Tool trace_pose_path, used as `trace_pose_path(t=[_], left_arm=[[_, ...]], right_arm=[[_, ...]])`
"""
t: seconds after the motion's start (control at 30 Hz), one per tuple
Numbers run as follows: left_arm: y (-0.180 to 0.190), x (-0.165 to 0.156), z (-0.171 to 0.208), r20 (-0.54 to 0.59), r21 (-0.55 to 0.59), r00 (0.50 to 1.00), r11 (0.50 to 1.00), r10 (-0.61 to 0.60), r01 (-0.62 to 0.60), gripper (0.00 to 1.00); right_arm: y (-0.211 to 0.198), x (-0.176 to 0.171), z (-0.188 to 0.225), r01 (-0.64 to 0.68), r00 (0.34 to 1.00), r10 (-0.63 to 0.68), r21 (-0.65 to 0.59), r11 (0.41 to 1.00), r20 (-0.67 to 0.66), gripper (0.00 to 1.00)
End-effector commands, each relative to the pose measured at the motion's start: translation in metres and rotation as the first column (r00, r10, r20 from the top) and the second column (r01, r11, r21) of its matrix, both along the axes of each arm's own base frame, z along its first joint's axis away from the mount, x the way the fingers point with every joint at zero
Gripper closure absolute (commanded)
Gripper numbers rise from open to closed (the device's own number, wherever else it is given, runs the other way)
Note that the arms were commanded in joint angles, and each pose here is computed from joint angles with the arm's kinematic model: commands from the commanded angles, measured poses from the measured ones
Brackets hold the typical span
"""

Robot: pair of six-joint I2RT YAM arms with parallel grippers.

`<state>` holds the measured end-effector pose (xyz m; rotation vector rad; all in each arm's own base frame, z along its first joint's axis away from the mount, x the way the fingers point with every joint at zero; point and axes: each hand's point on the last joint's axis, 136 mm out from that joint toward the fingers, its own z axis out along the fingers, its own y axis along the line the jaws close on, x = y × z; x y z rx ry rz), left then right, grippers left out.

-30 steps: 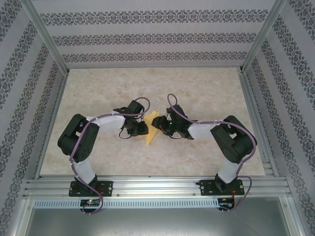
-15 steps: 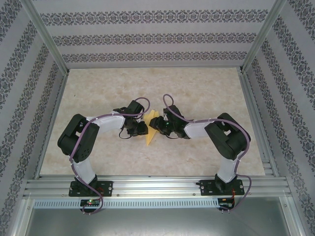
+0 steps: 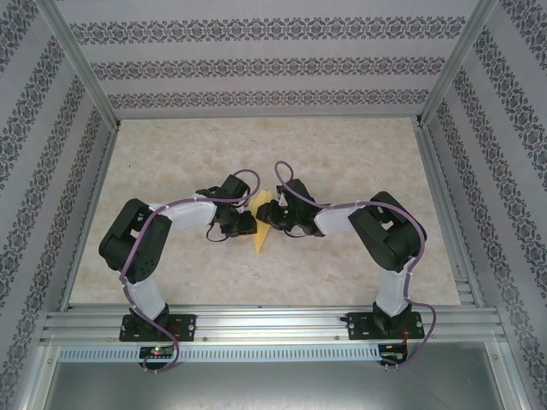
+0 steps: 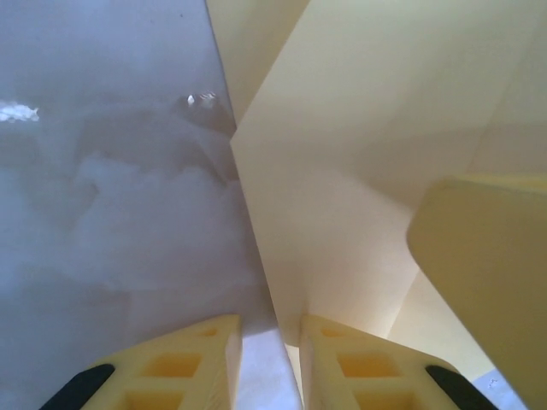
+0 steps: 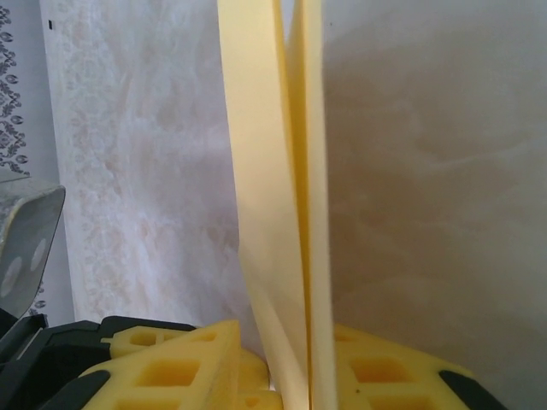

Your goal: Fold a paper plane with a square sheet of paper (pick it up from the middle)

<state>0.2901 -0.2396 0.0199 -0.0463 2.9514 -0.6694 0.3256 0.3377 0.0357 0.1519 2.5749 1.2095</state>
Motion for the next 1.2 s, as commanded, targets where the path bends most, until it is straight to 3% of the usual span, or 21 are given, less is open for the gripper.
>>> trace_pose_path(t=[0.0,0.27,0.43,0.53,0.7,0.8,0.83,0.93,1.17], left_arm=[[-0.006,-0.005,0.002,0.007,-0.032,1.0,0.999,0.001,0.0,0.74],[0.005,-0.007,0.038,0.111,-0.062,0.993,0.997,0.049,-0.042,0.66],[0.038,-0.011,0.066,0.225,-0.009,0.965,0.991,0.135,-0.137,0.6],[0.063,-0.014,0.08,0.288,0.024,0.936,0.975,0.203,-0.219,0.57],[0.102,-0.02,0.09,0.354,0.046,0.879,0.933,0.32,-0.358,0.53],[0.121,-0.024,0.093,0.375,0.056,0.847,0.902,0.378,-0.427,0.53],[0.126,-0.024,0.094,0.381,0.058,0.838,0.894,0.39,-0.443,0.53],[0.141,-0.027,0.098,0.404,0.056,0.802,0.863,0.44,-0.502,0.52],[0.165,-0.034,0.112,0.456,0.031,0.731,0.812,0.508,-0.583,0.49]], right_arm=[[0.002,0.006,-0.002,-0.033,0.999,0.033,-0.008,0.999,0.018,0.76],[-0.01,0.009,0.022,-0.041,0.996,0.049,-0.097,0.994,0.077,0.92],[-0.048,0.008,0.048,-0.018,0.989,0.065,-0.337,0.941,0.129,0.93],[-0.084,0.005,0.065,0.016,0.984,0.085,-0.555,0.831,0.156,0.92],[-0.143,-0.001,0.092,0.071,0.979,0.129,-0.865,0.498,0.155,0.91],[-0.157,-0.005,0.106,0.103,0.977,0.151,-0.949,0.299,0.154,0.9],[-0.156,-0.006,0.106,0.099,0.976,0.162,-0.96,0.263,0.145,0.9],[-0.143,-0.01,0.1,0.083,0.974,0.193,-0.981,0.178,0.118,0.89],[-0.092,-0.016,0.055,0.008,0.973,0.225,-0.989,0.145,0.041,0.85]])
